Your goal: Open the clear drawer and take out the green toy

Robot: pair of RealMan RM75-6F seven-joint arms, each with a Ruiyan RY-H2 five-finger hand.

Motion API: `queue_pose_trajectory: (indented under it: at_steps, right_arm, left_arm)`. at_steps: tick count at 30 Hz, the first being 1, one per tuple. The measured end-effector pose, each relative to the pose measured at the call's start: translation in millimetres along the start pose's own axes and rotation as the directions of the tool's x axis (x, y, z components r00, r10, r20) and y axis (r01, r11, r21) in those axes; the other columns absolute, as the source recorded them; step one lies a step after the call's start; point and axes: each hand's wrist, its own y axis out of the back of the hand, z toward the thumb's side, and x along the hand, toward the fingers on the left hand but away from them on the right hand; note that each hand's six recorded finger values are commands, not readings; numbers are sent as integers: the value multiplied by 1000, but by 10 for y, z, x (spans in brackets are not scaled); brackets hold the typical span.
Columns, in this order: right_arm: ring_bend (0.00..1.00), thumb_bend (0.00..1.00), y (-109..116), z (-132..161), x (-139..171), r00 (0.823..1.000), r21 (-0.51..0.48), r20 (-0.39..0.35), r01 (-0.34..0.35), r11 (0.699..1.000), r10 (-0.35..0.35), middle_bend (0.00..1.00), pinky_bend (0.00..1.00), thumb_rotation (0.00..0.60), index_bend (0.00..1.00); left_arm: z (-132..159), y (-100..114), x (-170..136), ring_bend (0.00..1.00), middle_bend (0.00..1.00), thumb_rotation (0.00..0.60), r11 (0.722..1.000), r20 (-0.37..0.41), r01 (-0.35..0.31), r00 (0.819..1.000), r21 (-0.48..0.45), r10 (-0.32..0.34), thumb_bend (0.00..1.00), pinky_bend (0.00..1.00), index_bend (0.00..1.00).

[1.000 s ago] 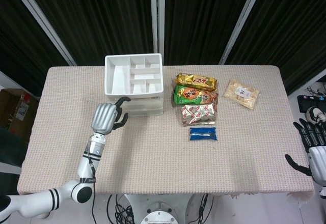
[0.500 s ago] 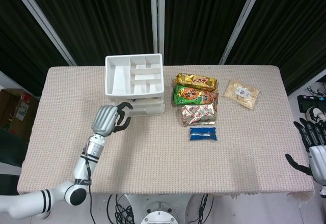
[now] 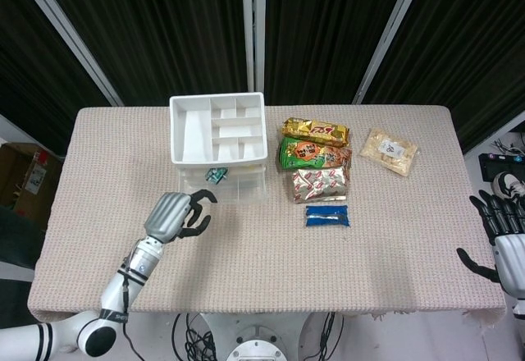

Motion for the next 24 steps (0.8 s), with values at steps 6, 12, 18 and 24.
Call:
queue_pose_trajectory:
  at_steps: [6,12,18,24]
  right_arm:
    - [0,176,9,-4,18,1000,-3,4,5,1000,-5,0,0,600,0]
    - [0,176,11,-10,25,1000,-3,6,5,1000,-5,0,0,600,0]
    - [0,176,4,-5,12,1000,-3,3,2,1000,-2,0,0,600,0]
    - [0,176,18,-13,7,1000,-5,2,6,1000,-6,0,0,600,0]
  left_arm:
    - [63,-27,-77,996,859,600,998,19,20,1000,-53,-19,416,1000,413]
    - [86,-43,-115,996,858,600,997,30,33,999,-68,-31,410,1000,410]
    - [102,-49,-153,995,854,600,997,35,41,999,-61,-38,355,1000,290]
    - [134,-2,-218,993,847,600,999,48,27,999,-27,-25,330,1000,204]
